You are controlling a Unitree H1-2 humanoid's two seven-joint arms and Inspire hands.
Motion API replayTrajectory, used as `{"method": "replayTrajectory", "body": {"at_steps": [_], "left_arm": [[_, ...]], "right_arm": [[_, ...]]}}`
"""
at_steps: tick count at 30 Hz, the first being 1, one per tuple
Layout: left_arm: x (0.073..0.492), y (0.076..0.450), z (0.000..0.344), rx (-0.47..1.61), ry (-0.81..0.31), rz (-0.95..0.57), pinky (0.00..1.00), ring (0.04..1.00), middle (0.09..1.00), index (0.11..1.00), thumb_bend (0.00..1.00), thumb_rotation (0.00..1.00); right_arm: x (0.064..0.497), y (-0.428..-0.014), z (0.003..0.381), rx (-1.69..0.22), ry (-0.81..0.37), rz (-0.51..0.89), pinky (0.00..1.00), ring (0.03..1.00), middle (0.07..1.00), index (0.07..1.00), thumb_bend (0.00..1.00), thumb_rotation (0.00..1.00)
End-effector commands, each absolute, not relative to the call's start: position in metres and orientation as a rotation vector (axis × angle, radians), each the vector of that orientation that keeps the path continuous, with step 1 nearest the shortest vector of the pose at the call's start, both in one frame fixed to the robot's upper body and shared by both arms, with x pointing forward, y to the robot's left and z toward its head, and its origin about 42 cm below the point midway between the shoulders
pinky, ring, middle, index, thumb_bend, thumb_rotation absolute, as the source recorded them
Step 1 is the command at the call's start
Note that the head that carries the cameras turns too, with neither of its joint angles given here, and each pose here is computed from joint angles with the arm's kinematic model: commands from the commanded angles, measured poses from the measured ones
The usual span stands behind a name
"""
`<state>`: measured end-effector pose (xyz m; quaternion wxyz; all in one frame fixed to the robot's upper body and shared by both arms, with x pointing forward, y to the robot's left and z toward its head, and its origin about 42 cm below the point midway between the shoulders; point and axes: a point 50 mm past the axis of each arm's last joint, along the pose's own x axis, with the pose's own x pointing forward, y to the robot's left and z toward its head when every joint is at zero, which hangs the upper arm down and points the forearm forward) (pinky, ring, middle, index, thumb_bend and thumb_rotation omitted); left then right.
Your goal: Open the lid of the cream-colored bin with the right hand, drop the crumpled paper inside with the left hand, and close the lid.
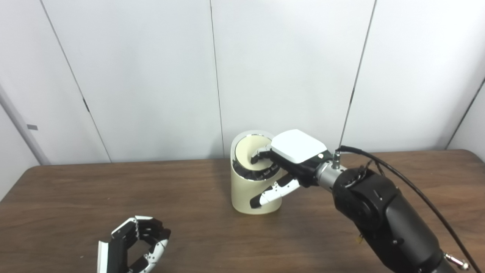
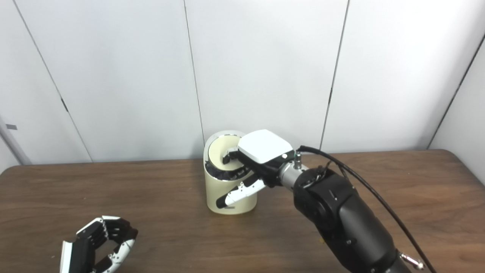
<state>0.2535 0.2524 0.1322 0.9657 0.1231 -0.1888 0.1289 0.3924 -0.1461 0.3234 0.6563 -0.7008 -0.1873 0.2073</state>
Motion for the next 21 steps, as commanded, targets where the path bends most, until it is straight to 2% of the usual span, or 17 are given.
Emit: {"method": "replayTrajectory", "body": {"at_steps": [1, 16, 21], "left_arm": [[0.2557, 0.2521, 0.1472, 0.247, -0.442, 0.262, 0.37, 0.446, 0.491, 0.485, 0.48, 0.07], [0.2570, 0.2525, 0.1466, 0.250, -0.444, 0.264, 0.36, 0.440, 0.487, 0.484, 0.48, 0.07], [0.2581, 0.2534, 0.1452, 0.262, -0.444, 0.264, 0.35, 0.438, 0.487, 0.485, 0.48, 0.07]], "right_arm": [[0.3940, -0.1450, 0.3192, -1.632, -0.384, 0.530, 0.71, 0.767, 0.763, 0.738, 0.94, 0.91], [0.3934, -0.1444, 0.3199, -1.610, -0.357, 0.525, 0.70, 0.768, 0.760, 0.733, 0.96, 0.92], [0.3942, -0.1469, 0.3281, -1.583, -0.359, 0.490, 0.69, 0.780, 0.781, 0.765, 0.97, 0.91]]}}
